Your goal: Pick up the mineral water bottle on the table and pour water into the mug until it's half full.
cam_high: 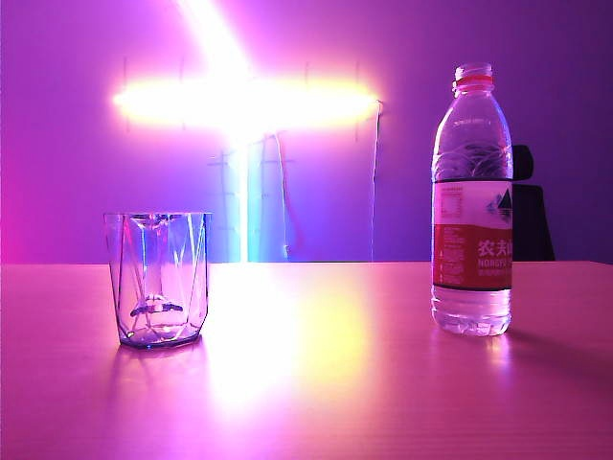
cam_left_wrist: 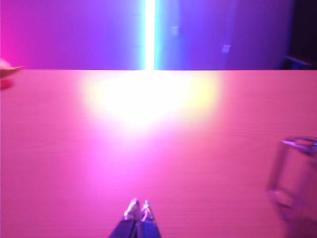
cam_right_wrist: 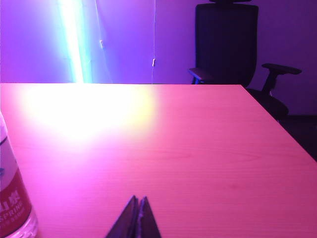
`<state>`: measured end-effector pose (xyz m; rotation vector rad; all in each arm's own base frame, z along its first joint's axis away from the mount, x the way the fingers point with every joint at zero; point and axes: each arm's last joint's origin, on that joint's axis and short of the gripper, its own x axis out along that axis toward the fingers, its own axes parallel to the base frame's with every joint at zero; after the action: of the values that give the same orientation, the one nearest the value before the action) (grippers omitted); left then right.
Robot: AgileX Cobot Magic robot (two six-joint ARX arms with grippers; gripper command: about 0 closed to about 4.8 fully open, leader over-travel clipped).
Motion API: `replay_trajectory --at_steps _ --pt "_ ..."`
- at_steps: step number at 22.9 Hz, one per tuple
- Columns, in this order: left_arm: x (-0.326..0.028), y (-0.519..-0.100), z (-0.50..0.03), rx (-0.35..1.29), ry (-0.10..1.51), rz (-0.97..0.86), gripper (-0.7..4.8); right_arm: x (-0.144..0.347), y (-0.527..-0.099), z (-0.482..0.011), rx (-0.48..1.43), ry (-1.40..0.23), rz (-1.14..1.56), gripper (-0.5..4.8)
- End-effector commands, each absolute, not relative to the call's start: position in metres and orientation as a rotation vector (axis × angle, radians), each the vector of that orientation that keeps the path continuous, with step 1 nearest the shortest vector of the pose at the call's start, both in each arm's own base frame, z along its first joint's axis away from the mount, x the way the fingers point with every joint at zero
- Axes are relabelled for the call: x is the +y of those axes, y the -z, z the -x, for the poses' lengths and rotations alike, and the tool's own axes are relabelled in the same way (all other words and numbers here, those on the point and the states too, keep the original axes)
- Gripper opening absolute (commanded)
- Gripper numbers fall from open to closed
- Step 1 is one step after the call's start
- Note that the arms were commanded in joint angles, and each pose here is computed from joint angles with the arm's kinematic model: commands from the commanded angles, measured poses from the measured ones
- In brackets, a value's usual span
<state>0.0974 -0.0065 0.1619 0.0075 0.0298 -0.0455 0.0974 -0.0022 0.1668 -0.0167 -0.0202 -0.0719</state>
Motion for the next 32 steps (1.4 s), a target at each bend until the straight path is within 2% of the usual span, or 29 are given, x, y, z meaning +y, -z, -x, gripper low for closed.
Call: replay_trajectory --at_steps 1,3,5,9,13,17,18,19,20,21,22,23,24,25,28,32 --pt "-0.018 -0.164 -0.096 0.018 0.161 -0.005 -0.02 -0.002 -0.167 -0.098 -0.035 0.069 -0.067 -0.01" --pt "-0.027 -0.164 -0.094 0.018 0.261 -0.006 -0.02 -0.002 -0.167 -0.097 -0.04 0.067 -0.11 -0.01" --pt "-0.044 -0.164 -0.087 0.017 0.448 -0.008 -0.02 -0.001 -0.167 -0.098 -0.041 0.03 -0.166 0.0" --pt "-0.058 -0.164 -0.078 0.017 0.627 -0.009 -0.02 0.002 -0.168 -0.097 -0.031 -0.089 -0.208 -0.01" --pt "-0.063 -0.164 -0.074 0.017 0.69 -0.01 -0.02 0.007 -0.169 -0.097 -0.012 -0.234 -0.215 0.0" --pt "-0.063 -0.164 -0.074 0.017 0.688 -0.01 -0.02 0.01 -0.171 -0.096 0.045 -0.285 -0.232 0.03" --pt "-0.063 -0.164 -0.074 0.017 0.688 -0.01 -0.02 0.013 -0.173 -0.096 0.052 -0.316 -0.232 0.35" --pt "-0.063 -0.164 -0.074 0.017 0.688 -0.01 -0.02 0.016 -0.176 -0.097 0.064 -0.349 -0.23 1.13" --pt "-0.063 -0.164 -0.074 0.017 0.688 -0.01 -0.02 0.018 -0.177 -0.098 0.07 -0.361 -0.224 1.49" --pt "-0.063 -0.164 -0.074 0.017 0.688 -0.01 -0.02 0.023 -0.177 -0.101 0.096 -0.371 -0.176 2.29" --pt "-0.063 -0.164 -0.074 0.017 0.688 -0.01 -0.02 0.026 -0.175 -0.103 0.11 -0.377 -0.148 2.87" --pt "-0.063 -0.164 -0.074 0.017 0.688 -0.01 -0.02 0.031 -0.173 -0.109 0.131 -0.369 -0.113 4.12" --pt "-0.063 -0.164 -0.074 0.017 0.688 -0.01 -0.02 0.034 -0.173 -0.111 0.138 -0.361 -0.107 4.58" --pt "-0.063 -0.164 -0.074 0.017 0.688 -0.01 -0.02 0.038 -0.171 -0.117 0.145 -0.333 -0.1 4.79" --pt "-0.063 -0.164 -0.074 0.017 0.688 -0.01 -0.02 0.047 -0.167 -0.134 0.143 -0.322 -0.08 4.79" --pt "-0.063 -0.164 -0.074 0.017 0.688 -0.01 -0.02 0.058 -0.157 -0.16 0.092 -0.387 -0.092 4.79"
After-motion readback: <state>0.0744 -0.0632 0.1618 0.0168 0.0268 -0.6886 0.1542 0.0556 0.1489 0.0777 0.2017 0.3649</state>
